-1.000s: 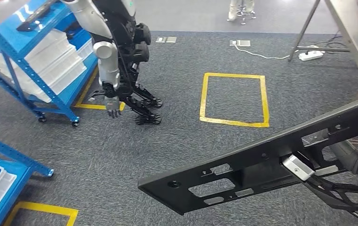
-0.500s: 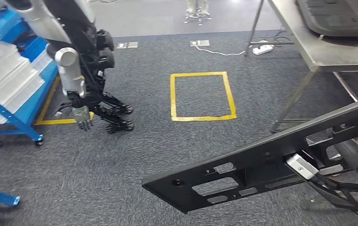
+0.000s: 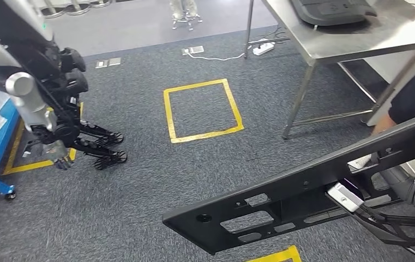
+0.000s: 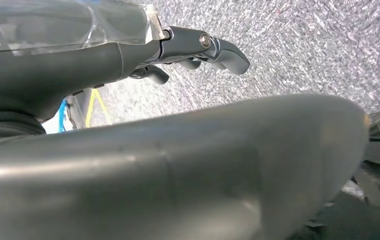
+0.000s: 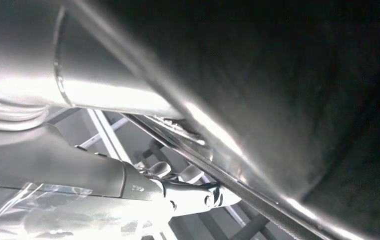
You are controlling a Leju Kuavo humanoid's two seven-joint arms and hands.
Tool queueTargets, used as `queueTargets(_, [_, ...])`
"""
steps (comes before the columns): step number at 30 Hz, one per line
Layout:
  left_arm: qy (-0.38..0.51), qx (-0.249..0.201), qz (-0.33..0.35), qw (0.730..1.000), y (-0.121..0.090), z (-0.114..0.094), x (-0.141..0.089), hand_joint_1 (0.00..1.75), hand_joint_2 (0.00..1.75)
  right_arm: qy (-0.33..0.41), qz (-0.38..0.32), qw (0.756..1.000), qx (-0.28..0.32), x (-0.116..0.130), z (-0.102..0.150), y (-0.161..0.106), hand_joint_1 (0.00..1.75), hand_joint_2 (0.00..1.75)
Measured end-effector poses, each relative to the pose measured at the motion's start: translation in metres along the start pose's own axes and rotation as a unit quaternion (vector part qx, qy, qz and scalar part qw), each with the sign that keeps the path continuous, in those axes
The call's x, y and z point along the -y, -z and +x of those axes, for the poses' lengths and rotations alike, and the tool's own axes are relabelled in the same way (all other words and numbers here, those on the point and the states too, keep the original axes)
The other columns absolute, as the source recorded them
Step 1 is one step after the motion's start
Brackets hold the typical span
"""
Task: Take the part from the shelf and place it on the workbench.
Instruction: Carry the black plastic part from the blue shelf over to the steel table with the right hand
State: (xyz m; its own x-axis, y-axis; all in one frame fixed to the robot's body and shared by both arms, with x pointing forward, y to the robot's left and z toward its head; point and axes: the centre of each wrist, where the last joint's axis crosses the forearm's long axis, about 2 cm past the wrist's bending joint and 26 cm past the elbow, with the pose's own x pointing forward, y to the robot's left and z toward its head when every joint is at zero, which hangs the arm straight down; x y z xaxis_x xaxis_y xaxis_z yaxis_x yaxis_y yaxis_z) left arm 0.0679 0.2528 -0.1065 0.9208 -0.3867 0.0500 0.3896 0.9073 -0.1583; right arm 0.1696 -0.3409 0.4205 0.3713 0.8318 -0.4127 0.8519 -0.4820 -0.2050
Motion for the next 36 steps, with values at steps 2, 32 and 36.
queueTargets(2, [0.0,0.0,0.0,1.0,0.0002,-0.0008,0.0004,0.0,0.0,0.0,0.001,1.0,0.001,-0.0001,0.0002,-0.0005,0.0,0.0])
queueTargets(32, [0.002,0.027,0.0,1.0,0.0006,0.0021,0.0059,0.0,0.0,-0.003,0.009,1.0,0.003,-0.0001,-0.003,0.0024,0.0,0.0])
queueTargets(36, [0.004,0.03,0.0,1.0,0.0006,0.0031,0.0064,0.0,0.0,-0.007,0.01,1.0,0.001,0.0003,-0.0042,0.0051,0.0,0.0])
